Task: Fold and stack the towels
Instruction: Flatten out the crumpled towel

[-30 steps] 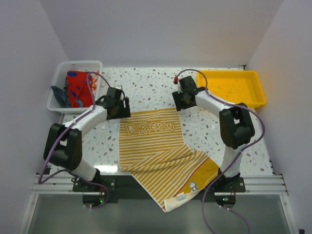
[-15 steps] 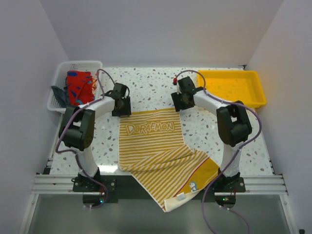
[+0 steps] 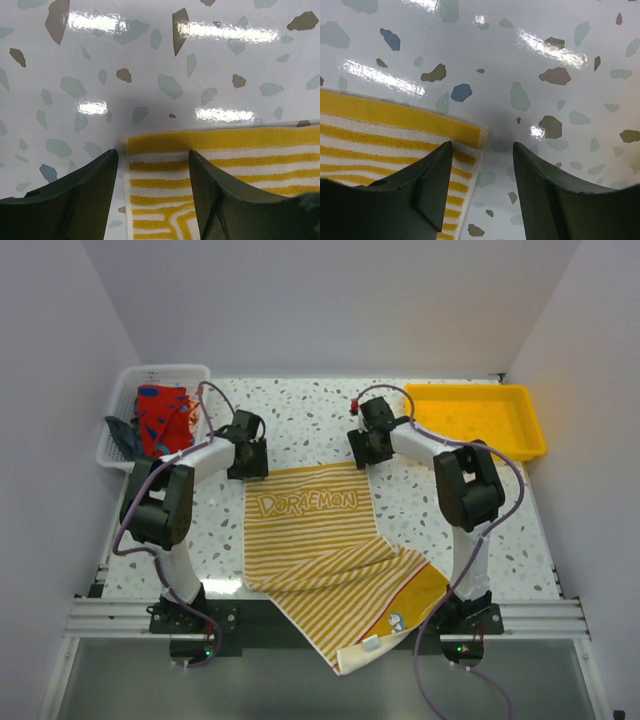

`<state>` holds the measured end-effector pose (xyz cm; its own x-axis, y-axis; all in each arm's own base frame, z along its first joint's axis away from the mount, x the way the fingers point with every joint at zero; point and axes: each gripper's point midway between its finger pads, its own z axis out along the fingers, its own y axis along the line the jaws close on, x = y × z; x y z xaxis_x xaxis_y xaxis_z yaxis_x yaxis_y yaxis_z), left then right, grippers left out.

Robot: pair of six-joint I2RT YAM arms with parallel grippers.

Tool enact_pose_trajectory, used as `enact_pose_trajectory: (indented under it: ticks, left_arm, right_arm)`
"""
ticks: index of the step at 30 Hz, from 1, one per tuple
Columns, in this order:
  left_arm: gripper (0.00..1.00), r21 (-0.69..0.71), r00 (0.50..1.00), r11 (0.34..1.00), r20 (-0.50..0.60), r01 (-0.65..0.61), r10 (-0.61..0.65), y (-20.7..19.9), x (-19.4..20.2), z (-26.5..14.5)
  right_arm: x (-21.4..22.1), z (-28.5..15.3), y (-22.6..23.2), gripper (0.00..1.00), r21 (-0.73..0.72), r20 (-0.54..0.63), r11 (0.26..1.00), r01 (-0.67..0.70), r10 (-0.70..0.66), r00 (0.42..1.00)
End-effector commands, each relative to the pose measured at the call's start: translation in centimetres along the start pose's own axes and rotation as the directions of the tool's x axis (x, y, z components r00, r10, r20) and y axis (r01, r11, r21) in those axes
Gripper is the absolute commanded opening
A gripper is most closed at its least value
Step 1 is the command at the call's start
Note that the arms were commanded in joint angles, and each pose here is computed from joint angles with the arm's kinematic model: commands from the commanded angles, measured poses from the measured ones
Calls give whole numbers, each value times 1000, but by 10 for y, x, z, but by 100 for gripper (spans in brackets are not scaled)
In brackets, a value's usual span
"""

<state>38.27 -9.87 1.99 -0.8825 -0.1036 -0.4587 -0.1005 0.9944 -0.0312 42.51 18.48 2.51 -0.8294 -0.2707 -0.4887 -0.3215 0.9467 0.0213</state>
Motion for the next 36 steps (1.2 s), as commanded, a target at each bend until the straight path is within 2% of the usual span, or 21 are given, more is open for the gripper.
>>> enact_pose_trajectory:
  ticks: [1, 10, 14, 16, 20, 21, 24, 27, 28, 36]
  left_arm:
    - [64, -13, 999, 1000, 43, -4, 4, 6, -11, -13]
    - [64, -33, 1000, 999, 22, -12, 13, 11, -2, -3]
    - [64, -37, 1000, 999, 5, -13, 13, 13, 2, 1]
    - [64, -36, 1000, 999, -2, -14, 14, 14, 3, 3]
    - [63, -45, 1000, 999, -21, -11, 10, 16, 7, 7]
    - [63, -46, 1000, 999, -30, -11, 9, 17, 9, 9]
    - [59, -51, 999, 999, -52, -12, 9, 18, 17, 12]
    - [51, -49, 996, 999, -88, -8, 3, 19, 30, 15]
    - [41, -46, 995, 999, -102, -5, 0, 20, 37, 17]
    - [6, -25, 992, 1000, -123, -4, 1, 16, 43, 23]
  right_arm:
    - [-14, 4, 6, 54, -41, 25, 999, 15, -14, 1000]
    - [20, 22, 11, 41, -40, -98, 996, 77, -80, 992]
    - [35, 25, 10, 25, -41, -144, 996, 84, -89, 986]
    - [39, 25, 9, 21, -37, -151, 995, 89, -94, 984]
    - [40, 24, 8, 3, -37, -157, 995, 97, -101, 982]
    - [40, 23, 8, 0, -36, -155, 995, 95, -100, 983]
    - [39, 21, 8, 0, -35, -154, 995, 95, -100, 983]
    - [37, 18, 8, 0, -35, -146, 995, 95, -100, 984]
    - [37, 18, 9, 0, -38, -145, 995, 96, -101, 984]
    - [24, 12, 13, 0, -54, -104, 995, 87, -93, 990]
